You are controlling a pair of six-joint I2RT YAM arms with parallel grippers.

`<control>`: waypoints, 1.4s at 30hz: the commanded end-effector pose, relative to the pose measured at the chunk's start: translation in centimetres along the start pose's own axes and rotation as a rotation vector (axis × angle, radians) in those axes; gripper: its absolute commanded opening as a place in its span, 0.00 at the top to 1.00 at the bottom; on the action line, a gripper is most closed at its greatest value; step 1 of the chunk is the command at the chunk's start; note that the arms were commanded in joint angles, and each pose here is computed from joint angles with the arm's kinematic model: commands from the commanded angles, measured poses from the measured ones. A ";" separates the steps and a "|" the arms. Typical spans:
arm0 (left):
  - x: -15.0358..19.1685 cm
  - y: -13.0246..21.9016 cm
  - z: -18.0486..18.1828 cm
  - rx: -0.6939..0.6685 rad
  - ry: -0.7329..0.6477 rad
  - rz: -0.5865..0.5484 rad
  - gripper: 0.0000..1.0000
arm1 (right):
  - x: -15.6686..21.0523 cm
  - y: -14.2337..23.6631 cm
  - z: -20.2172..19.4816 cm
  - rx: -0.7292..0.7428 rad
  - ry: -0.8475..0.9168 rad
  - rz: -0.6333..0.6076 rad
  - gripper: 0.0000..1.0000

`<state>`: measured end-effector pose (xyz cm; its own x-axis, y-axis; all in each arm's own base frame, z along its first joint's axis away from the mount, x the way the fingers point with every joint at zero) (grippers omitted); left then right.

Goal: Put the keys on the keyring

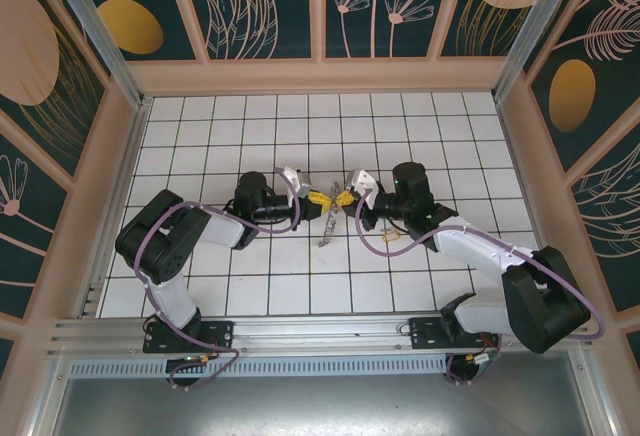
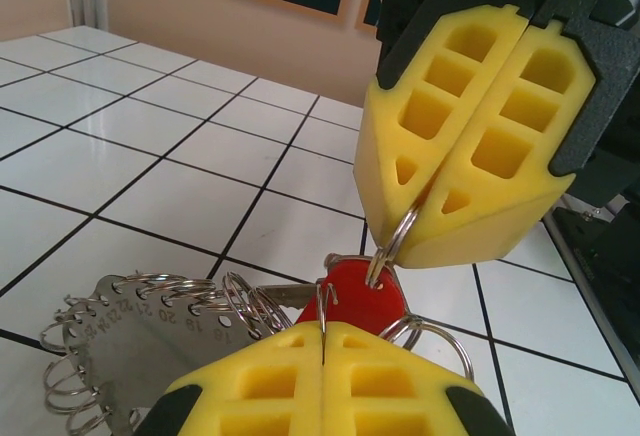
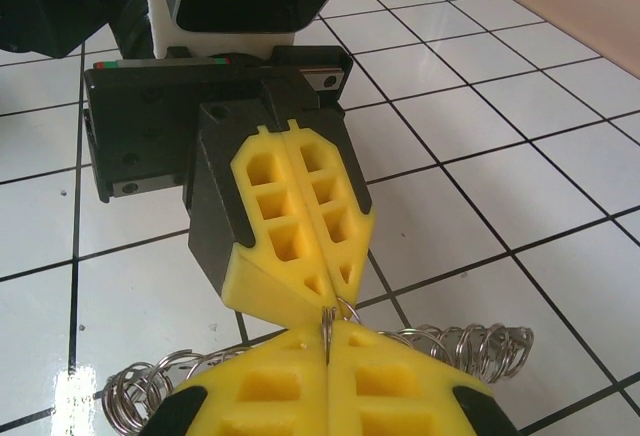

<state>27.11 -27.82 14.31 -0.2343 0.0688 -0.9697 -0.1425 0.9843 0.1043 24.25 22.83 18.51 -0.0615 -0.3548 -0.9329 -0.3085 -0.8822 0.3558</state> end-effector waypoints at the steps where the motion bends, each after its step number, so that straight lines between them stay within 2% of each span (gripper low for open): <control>1: -0.8 -0.3 -0.2 0.017 -0.030 -0.036 1.00 | -0.7 -0.5 0.8 -0.036 0.005 -0.020 1.00; 7: -0.8 -0.3 -0.1 0.012 -0.028 -0.035 1.00 | -0.6 -0.9 1.0 -0.052 -0.002 -0.016 1.00; 13: -0.7 -0.3 -0.2 0.018 -0.030 -0.029 1.00 | -0.7 -1.2 -0.5 0.069 -0.025 -0.009 1.00; 22: -0.8 -0.3 -0.2 0.015 -0.044 -0.026 1.00 | -0.7 -1.5 -1.5 0.161 -0.090 0.016 1.00; 28: -0.8 -0.4 -0.3 0.024 -0.054 -0.018 1.00 | -1.1 -1.8 -2.5 0.206 -0.196 0.058 1.00; 36: -1.0 -0.3 -0.3 0.014 -0.073 -0.034 1.00 | -0.5 -2.2 -3.0 0.214 -0.282 0.154 1.00; 42: -1.2 -0.5 -0.3 0.035 -0.077 -0.036 1.00 | -0.7 -2.5 -3.0 0.204 -0.291 0.172 1.00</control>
<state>28.18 -27.54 14.35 -0.2212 0.0607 -0.9734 -0.2113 0.9714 0.1085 27.07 23.99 17.53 -0.3908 -0.3684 -0.8435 -0.4223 -0.7425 0.5199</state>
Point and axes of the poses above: each hand's point on the last joint's axis, 136 mm out from that joint toward the fingers, its own y axis back along the fingers, its own z axis along the line the jaws close on, x = y × z, the point moved 5 cm from there along y, back along the fingers, and after that the axes turned 1 degree about -y, right-handed, at the moved point
